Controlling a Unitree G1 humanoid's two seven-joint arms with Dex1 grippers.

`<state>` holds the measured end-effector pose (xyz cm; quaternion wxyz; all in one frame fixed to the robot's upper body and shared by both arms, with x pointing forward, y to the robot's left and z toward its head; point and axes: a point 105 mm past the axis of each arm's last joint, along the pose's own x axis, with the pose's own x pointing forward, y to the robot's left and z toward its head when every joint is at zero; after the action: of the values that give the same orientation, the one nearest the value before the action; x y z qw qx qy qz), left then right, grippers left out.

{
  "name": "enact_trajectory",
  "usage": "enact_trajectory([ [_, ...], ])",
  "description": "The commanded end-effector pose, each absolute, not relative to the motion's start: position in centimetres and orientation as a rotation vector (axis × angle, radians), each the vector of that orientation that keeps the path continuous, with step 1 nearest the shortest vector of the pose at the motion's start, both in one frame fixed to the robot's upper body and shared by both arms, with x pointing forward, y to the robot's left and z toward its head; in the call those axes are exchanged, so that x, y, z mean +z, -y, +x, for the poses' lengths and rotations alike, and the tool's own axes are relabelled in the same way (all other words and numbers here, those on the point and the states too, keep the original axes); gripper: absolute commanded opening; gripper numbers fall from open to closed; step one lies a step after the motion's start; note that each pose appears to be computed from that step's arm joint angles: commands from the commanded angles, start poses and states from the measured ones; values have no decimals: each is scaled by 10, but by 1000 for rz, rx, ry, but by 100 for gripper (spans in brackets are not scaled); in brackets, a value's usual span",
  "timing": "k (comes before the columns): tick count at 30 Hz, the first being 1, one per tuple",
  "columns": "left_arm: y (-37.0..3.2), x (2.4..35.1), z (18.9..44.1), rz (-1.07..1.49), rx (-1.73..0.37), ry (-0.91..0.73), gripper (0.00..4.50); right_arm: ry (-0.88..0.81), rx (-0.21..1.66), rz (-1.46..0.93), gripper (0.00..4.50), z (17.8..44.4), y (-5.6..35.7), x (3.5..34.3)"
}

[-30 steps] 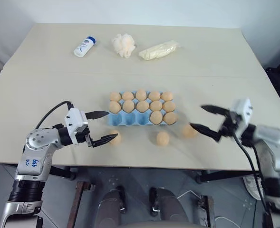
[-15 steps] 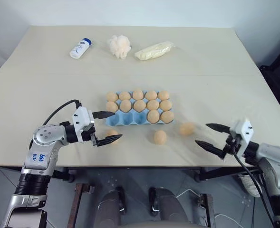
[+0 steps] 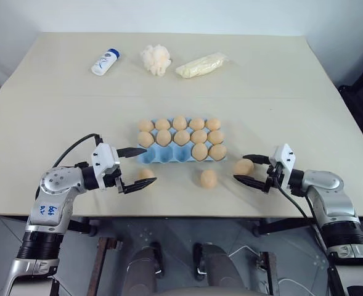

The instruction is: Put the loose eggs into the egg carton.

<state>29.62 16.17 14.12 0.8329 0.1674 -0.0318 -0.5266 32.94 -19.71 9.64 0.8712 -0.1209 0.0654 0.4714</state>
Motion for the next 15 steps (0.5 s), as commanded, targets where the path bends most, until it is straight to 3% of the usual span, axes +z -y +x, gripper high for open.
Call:
enact_trajectory([
  [1, -172, 154, 293, 384, -1072, 117, 450, -77, 1022, -298, 284, 325, 195, 113],
  [3, -179, 153, 294, 384, -1042, 112, 450, -59, 1041, -307, 225, 319, 192, 122],
  [9, -192, 152, 294, 380, -982, 97, 450, -22, 1180, -240, 225, 296, 161, 152],
  [15, -196, 148, 292, 368, -951, 81, 450, 36, 1249, -263, 225, 306, 100, 170],
])
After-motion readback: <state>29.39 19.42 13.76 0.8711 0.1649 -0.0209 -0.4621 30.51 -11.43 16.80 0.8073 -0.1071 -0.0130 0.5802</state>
